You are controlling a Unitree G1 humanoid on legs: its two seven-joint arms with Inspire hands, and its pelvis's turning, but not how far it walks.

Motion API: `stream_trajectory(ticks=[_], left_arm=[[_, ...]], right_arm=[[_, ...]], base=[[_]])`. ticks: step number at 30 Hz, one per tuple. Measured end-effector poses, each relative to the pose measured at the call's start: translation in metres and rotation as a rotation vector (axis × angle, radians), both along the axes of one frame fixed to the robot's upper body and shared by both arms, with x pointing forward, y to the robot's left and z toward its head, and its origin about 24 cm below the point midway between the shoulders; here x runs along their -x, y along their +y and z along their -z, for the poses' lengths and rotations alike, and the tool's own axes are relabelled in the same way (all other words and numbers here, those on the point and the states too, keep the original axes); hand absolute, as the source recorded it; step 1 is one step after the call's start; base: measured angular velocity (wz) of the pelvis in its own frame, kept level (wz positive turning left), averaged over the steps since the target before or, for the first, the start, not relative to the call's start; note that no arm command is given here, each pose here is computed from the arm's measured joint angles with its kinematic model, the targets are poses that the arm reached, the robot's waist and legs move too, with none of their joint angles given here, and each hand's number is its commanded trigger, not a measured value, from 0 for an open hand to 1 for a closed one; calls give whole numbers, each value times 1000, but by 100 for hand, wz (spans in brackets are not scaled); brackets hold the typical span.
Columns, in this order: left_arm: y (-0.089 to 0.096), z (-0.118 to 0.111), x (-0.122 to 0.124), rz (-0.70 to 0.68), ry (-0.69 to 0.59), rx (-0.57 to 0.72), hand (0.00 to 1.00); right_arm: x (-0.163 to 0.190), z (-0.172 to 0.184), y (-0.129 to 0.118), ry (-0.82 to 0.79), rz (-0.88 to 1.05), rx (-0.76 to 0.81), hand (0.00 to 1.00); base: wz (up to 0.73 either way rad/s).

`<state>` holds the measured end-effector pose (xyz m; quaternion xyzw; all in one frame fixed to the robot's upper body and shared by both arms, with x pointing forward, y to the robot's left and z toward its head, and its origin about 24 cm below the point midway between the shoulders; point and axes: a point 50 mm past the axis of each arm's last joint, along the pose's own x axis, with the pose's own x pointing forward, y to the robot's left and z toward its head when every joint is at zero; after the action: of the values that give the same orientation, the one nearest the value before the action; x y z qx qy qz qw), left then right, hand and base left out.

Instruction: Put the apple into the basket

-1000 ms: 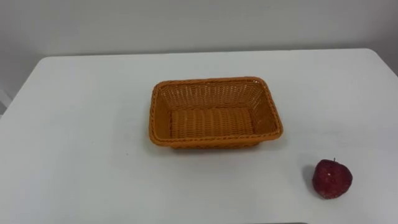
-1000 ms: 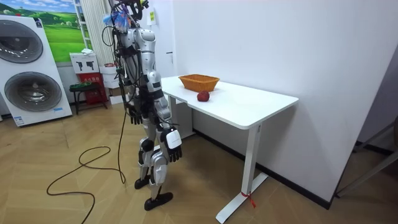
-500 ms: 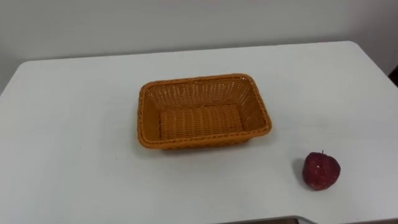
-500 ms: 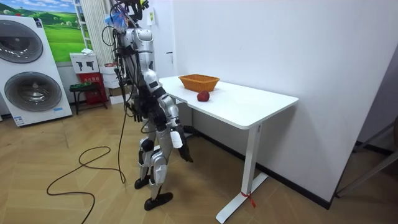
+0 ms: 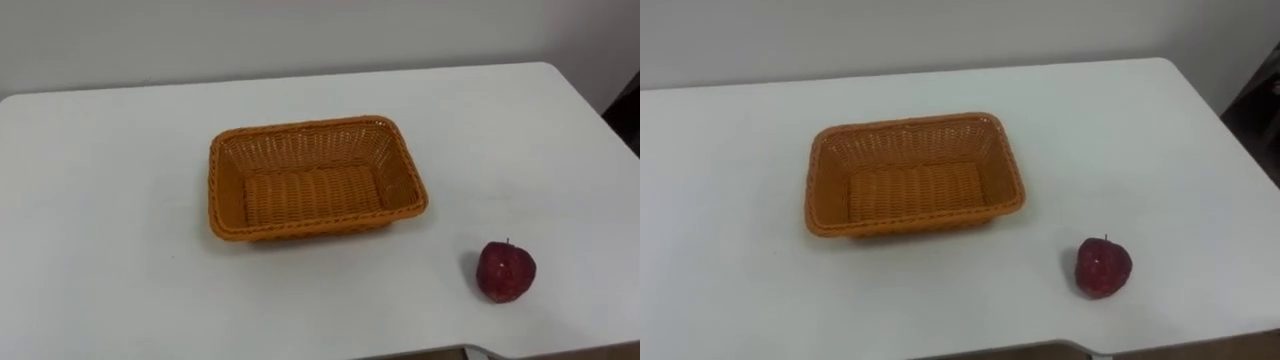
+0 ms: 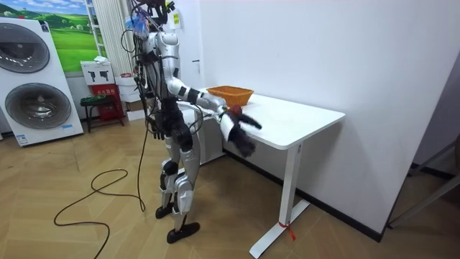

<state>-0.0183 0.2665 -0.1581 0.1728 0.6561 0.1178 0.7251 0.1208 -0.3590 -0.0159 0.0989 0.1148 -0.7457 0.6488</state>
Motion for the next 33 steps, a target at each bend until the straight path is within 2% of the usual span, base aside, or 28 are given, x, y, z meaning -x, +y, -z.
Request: stream_trajectory(ticks=[3, 10, 15, 21, 33], left_arm=[[0, 0, 0, 15, 4, 1, 0], [-3, 1, -3, 69, 15, 6, 0], [-10, 3, -9, 136, 15, 26, 0], [-12, 3, -14, 149, 5, 34, 0], [-19, 6, -18, 187, 10, 82, 0]], right_arm=[[-13, -34, 2, -5, -41, 245, 0], [-40, -59, 34, 41, -261, 518, 0], [-56, -60, 57, 12, -426, 540, 0], [-63, -54, 89, -17, -668, 528, 0], [-57, -33, 118, 49, -968, 486, 0]], base=[[-3], [-3], [0], [0], [-1]])
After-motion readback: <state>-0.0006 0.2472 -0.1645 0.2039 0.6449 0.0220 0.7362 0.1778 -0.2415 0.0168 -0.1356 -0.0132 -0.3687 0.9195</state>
